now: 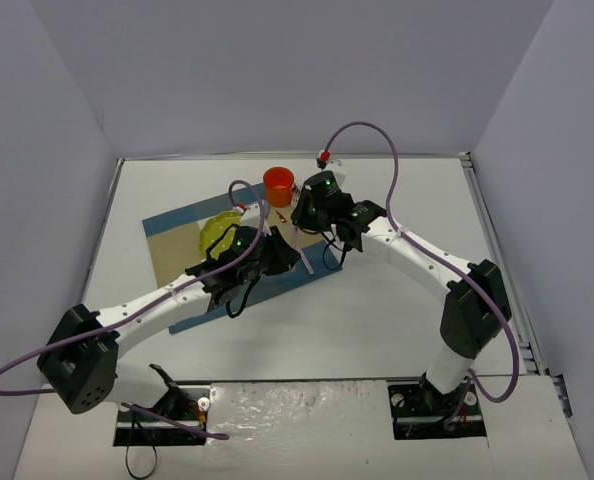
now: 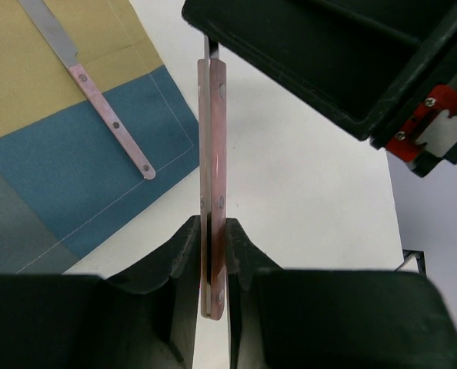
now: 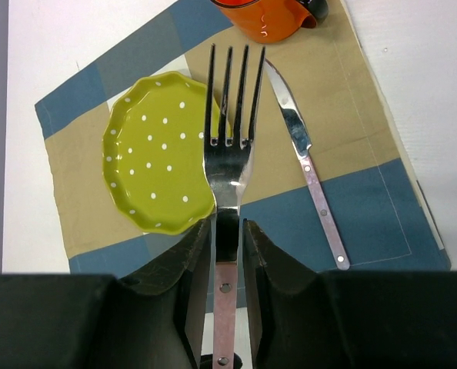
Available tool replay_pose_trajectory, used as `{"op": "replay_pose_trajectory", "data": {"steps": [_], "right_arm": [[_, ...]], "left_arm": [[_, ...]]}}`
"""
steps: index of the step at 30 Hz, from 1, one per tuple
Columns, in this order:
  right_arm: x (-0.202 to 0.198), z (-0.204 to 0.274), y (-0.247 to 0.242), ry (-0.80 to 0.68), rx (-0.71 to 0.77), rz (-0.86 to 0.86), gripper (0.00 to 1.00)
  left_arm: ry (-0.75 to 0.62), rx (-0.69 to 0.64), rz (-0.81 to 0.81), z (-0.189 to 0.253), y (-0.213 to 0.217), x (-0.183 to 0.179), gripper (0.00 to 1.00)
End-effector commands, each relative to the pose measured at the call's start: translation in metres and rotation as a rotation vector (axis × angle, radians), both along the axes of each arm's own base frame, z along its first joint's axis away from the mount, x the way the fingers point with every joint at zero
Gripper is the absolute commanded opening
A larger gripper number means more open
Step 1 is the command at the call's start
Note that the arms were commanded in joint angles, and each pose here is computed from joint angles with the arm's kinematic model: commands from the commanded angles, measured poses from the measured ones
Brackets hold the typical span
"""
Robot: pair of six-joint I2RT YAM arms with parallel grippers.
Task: Set the dinner table for one person
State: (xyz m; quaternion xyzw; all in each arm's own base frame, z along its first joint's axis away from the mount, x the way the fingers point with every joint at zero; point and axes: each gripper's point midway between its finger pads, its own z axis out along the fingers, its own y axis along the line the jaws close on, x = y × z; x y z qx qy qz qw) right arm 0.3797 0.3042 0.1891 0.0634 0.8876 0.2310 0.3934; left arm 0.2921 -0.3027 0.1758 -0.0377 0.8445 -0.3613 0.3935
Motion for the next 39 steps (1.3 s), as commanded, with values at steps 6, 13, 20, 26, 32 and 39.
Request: {"op": "replay_pose_trajectory", "data": {"steps": [6,13,20,26,32,39], "right_arm": [[-0.001,0.052,0.000,-0.134,0.069,0.005,0.78],[-0.010,0.075,-0.035,-0.196,0.022,-0.036,1.00],[-0.013,0.093,-0.093,-0.237,-0.016,-0.066,1.00],[-0.020,0.089,-0.120,-0.237,-0.060,-0.014,1.00],[-0.038,0.073,-0.119,-0.203,-0.050,0.071,1.00],[-0.055,0.068,-0.117,-0.196,-0.032,0.141,1.00]], "left_arm": [[-0.108,-0.101,0.057,0.036,0.016,-0.005,0.00],[-0.132,-0.127,0.164,0.029,0.059,-0.010,0.00],[-0.143,-0.189,0.365,0.018,0.132,-0.005,0.00],[-0.116,-0.266,0.606,0.001,0.201,-0.003,0.00],[-0.094,-0.282,0.747,-0.026,0.244,-0.001,0.00],[-0.034,-0.293,0.762,-0.053,0.255,0.007,0.00]]}}
